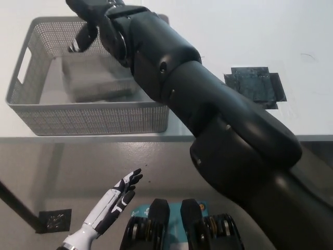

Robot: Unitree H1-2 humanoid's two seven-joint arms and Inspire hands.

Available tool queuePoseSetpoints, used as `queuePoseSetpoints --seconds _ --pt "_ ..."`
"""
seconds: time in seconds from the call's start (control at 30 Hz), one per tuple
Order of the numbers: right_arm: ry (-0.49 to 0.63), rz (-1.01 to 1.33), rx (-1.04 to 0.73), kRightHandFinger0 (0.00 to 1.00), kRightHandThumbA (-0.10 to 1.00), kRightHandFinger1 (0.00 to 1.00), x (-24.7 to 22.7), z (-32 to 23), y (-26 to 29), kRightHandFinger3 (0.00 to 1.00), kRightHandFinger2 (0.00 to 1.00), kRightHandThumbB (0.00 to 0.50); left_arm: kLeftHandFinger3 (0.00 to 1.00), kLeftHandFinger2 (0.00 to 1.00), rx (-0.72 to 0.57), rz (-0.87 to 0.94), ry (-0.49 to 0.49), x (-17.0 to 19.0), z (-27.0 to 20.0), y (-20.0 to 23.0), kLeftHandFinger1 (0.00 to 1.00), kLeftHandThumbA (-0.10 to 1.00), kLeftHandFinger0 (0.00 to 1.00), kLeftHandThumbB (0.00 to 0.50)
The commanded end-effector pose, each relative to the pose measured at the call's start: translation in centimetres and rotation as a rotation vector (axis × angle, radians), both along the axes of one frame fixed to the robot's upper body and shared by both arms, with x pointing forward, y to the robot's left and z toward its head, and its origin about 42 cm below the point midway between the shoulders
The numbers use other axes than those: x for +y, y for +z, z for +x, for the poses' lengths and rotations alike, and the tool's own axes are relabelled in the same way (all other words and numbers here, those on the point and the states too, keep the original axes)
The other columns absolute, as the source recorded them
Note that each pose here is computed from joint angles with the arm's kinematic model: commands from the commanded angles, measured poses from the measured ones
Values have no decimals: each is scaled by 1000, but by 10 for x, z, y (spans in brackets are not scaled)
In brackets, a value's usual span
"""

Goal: Use the right hand to pick up a small rectangular container and put it into a bigger container on the left side

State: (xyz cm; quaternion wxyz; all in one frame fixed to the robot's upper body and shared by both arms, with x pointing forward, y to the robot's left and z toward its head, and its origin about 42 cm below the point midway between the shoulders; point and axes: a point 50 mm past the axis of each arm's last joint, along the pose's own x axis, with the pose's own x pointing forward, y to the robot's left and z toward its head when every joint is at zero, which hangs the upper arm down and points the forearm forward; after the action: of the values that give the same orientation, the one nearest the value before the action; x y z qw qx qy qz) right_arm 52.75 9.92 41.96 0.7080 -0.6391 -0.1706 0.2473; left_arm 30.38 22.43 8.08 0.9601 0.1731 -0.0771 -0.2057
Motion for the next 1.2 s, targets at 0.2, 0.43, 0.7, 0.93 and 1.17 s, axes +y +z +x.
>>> queuePoseSetpoints --seconds 0.2,0.43,0.7,0.93,1.17 --pt "4 19 94 1000 953 1000 -3 1 20 1000 1000 500 1000 1000 -71 17 -29 0 13 18 1000 1000 1000 253" --pt "84 269 -108 1000 1000 1000 -52 17 114 1000 1000 486 1000 1000 -76 19 -28 3 16 21 1000 1000 1000 247" --pt "148 528 -229 1000 987 1000 -171 22 193 1000 1000 364 1000 1000 -85 20 -36 6 20 22 1000 1000 1000 246" --pt "171 735 -283 1000 1000 1000 -279 -9 166 1000 1000 385 1000 1000 -89 23 -37 3 24 22 1000 1000 1000 257" --pt "378 1013 -254 1000 1000 1000 -309 -93 71 1000 1000 347 1000 1000 -106 36 -47 0 31 25 1000 1000 1000 239"
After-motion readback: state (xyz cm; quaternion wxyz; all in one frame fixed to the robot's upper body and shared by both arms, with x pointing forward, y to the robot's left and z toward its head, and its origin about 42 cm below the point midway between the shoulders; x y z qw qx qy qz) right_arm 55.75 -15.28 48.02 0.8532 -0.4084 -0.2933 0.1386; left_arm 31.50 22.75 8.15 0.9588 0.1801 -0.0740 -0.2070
